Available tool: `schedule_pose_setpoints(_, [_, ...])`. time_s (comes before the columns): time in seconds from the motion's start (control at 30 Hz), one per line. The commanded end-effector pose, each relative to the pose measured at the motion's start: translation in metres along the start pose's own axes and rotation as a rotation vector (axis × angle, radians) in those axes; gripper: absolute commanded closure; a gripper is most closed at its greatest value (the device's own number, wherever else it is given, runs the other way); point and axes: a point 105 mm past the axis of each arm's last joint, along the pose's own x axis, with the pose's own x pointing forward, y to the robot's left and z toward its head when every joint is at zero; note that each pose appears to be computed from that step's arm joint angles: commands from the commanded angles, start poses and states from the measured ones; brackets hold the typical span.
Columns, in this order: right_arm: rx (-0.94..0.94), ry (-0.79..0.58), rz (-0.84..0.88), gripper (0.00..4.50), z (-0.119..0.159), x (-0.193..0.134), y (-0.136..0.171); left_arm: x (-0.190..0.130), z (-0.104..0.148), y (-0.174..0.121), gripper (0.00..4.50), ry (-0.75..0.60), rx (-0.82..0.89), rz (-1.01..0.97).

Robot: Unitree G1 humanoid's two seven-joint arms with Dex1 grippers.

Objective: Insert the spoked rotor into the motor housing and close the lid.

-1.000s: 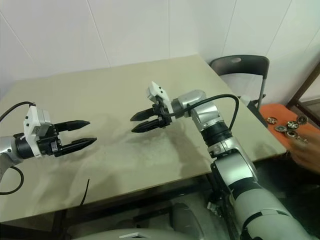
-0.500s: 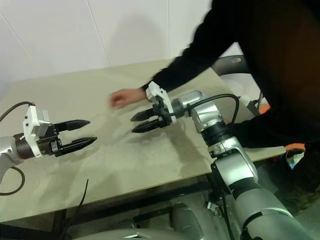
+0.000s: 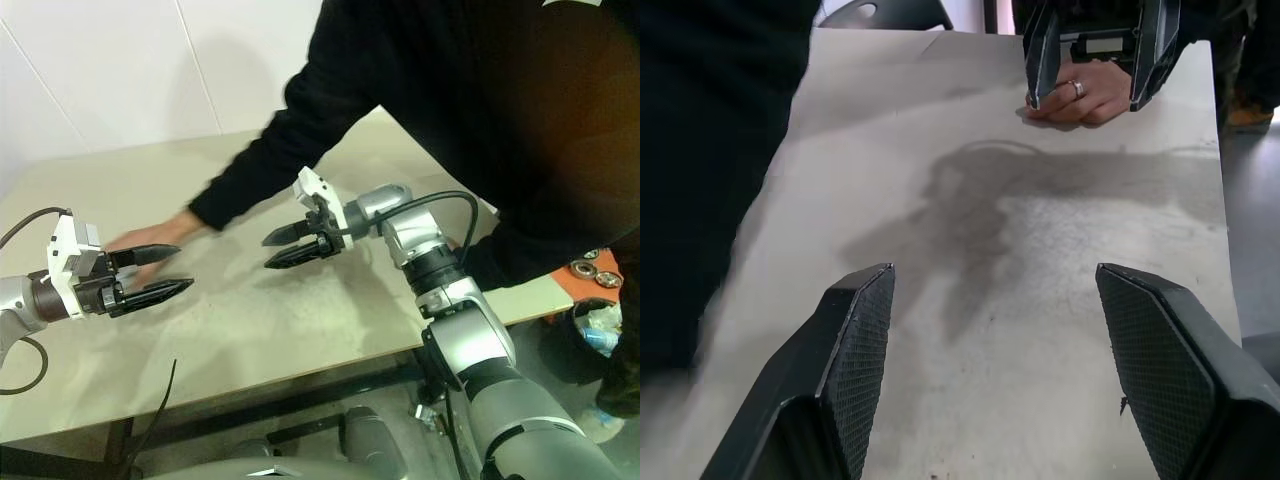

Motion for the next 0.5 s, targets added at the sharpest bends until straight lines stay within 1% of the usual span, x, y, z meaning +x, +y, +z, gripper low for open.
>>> schedule_pose_setpoints(0.03, [-0.063, -0.029, -0.001, 2.25, 0.0166, 0.0018, -0.0003, -0.0037, 0.0142, 0.0022, 1.06, -0.017, 0.047, 0.009])
schedule_pose_setpoints(0.23, [-0.056, -0.03, 0.001, 2.25, 0.0137, 0.0052, -0.0008, -0.0064, 0.019, 0.0026, 1.06, -0.017, 0.052, 0.008])
schedule_pose_setpoints(0.5, [-0.063, -0.036, 0.011, 2.25, 0.0172, 0.0072, 0.0003, -0.0093, 0.0162, 0.0015, 1.06, -0.016, 0.043, 0.012])
